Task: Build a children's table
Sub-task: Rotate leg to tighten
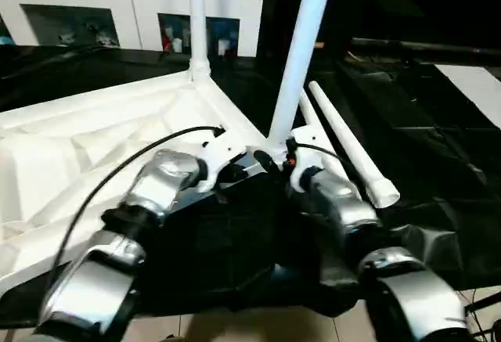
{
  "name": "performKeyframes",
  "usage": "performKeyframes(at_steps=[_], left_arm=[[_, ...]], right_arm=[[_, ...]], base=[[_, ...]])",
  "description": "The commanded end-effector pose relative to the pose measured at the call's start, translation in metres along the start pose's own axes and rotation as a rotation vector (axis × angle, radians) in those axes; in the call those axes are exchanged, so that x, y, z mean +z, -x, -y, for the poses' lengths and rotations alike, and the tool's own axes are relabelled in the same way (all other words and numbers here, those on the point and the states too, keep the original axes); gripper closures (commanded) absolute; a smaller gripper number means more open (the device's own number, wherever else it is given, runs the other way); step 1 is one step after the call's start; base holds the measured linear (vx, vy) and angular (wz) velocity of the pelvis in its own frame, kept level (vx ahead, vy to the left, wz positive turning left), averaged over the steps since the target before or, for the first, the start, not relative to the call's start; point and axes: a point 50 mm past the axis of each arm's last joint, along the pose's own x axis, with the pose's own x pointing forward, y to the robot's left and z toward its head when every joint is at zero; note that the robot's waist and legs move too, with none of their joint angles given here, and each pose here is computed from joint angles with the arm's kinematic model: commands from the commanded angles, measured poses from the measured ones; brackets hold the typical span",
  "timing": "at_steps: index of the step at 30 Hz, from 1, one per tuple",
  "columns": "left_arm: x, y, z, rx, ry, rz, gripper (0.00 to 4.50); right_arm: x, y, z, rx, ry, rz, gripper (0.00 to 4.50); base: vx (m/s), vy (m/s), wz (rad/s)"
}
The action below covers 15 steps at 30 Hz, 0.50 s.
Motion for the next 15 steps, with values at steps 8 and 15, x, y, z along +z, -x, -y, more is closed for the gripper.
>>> performKeyframes(at_steps=[8, 15], left_arm=[[-0.014, 0.02, 0.024, -0.268, -0.086, 0.069, 4.5], [-0.017, 0.033, 0.027, -0.329, -0.092, 0.097, 4.5]], right_arm=[[-0.004, 0.036, 0.001, 0.415, 0.141, -0.072, 0.26], [-0.003, 0.042, -0.002, 0.508, 0.141, -0.085, 0.26]], base=[[0.0, 0.0, 0.0], [0.0, 0.0, 0.0]])
